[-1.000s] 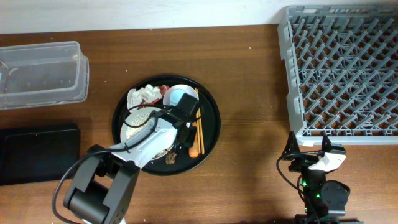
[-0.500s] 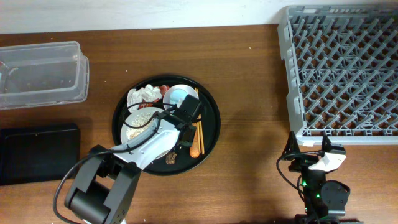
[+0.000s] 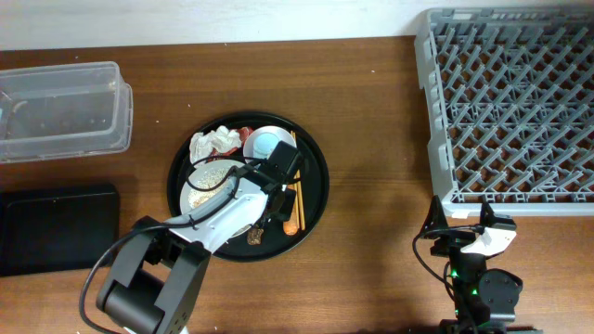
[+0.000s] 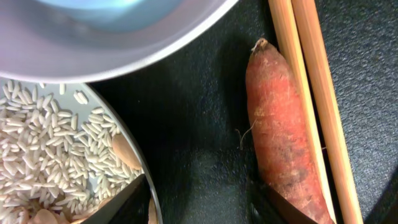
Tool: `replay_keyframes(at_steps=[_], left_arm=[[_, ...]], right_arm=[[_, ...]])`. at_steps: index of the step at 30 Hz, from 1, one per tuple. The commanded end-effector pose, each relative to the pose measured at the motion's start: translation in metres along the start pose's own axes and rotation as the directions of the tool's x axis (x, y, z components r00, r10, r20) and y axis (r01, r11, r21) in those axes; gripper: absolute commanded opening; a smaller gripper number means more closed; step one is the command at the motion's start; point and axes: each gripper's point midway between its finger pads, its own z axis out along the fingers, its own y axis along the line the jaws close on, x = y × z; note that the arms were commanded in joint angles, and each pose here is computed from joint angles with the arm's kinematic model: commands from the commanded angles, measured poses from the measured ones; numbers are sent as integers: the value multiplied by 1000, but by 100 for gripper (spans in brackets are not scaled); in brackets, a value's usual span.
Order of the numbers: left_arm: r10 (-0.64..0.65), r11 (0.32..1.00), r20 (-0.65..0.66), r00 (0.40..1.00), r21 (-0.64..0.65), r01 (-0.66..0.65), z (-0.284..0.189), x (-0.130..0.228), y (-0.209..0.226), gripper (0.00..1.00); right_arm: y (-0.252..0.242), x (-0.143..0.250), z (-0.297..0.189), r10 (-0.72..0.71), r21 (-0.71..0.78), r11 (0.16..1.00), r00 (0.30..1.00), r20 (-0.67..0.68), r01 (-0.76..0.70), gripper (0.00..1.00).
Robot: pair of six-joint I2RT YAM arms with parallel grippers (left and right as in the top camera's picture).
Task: Sort waste into correct bins and load items into the dishwasher rack
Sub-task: 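Lower the left gripper and grasp the rim of the white plate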
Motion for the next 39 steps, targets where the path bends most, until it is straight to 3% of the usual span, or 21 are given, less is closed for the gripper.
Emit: replay_keyframes(at_steps=[1,16,21,23,32,39], left_arm=[[-15,1000,10,1000,18,14,-5,-5,-4,49],[-6,1000,-40,999,-28,5,5,13,5,37],[-6,999,-31,1000,-53,5,4,11,9,25],[-6,999,-31,1000,-53,4,4,11,9,14],[-3,998,-54,999,-59,0,11,24,12,14],[-5,998,-40,999,-55,3,11,20,11,4]], right_arm=[[-2,8,1,4,5,1000,1000,-13,-4,98],[-2,8,1,4,5,1000,1000,-13,-4,98],[-2,8,1,4,5,1000,1000,-13,-4,98],[-2,8,1,5,5,1000,1000,-13,-5,98],[-2,8,1,5,5,1000,1000,-13,-5,98],[-2,8,1,5,5,1000,1000,-13,-5,99]])
